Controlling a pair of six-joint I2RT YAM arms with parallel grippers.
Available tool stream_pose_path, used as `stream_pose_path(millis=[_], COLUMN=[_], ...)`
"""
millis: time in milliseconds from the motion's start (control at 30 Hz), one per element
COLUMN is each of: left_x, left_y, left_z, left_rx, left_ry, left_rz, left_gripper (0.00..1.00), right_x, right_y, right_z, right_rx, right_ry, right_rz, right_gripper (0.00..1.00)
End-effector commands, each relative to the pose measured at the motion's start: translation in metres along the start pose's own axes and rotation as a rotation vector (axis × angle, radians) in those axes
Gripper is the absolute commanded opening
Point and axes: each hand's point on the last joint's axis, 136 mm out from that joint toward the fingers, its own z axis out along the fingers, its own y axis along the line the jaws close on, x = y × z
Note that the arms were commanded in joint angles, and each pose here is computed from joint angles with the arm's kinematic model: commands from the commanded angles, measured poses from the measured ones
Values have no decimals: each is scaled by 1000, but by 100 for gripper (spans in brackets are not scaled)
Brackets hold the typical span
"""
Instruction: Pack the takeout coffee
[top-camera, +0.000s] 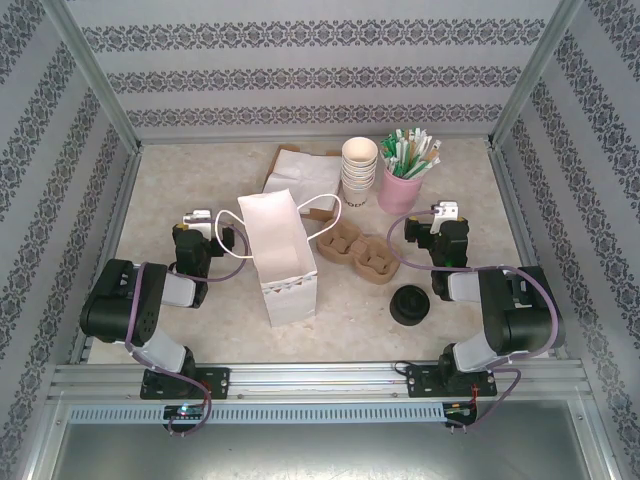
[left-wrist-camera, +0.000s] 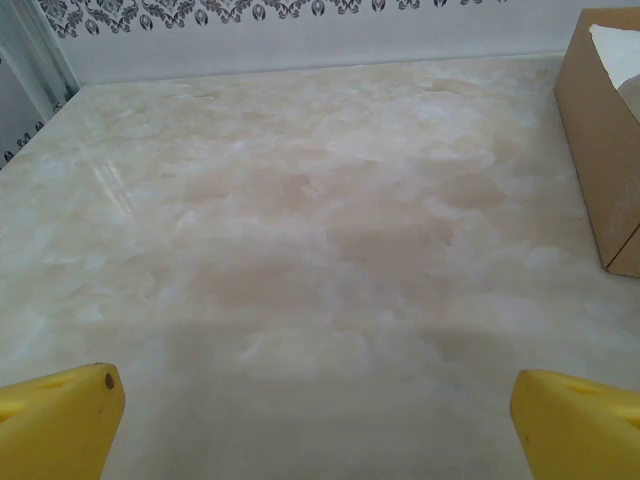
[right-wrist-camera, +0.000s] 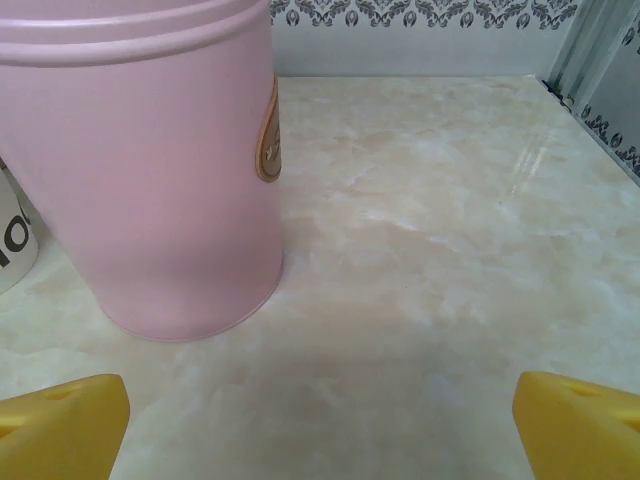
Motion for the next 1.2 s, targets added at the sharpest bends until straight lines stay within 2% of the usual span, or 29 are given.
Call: stream_pose_path(millis=[0,833,933,1000,1067,1167], left_x=[-8,-8,-8,-11,-14,-31], left_y=[2,11,18,23,18,28], left_z=[3,4,3,1,-2,-18], left_rx=[0,-54,-95,-123,-87,-143], left_ry=[-16,-13,-16,-25,-19,-56], left_rz=[4,-18,-32,-41,-33,-46], left_gripper=[100,100,100,100,100,100], right_x=[-11,-11,-10,-16,-27,-34], right_y=[-1,4,4,2,-2,-11], right_z=[1,2,1,-2,-11,-31], right_rx=[-9,-46,-47,-29,3,57], right_ry=[-33,-27,-27,-42,-55,40], right_rz=[7,4,2,2,4,40], right_gripper=[98,98,98,98,98,98])
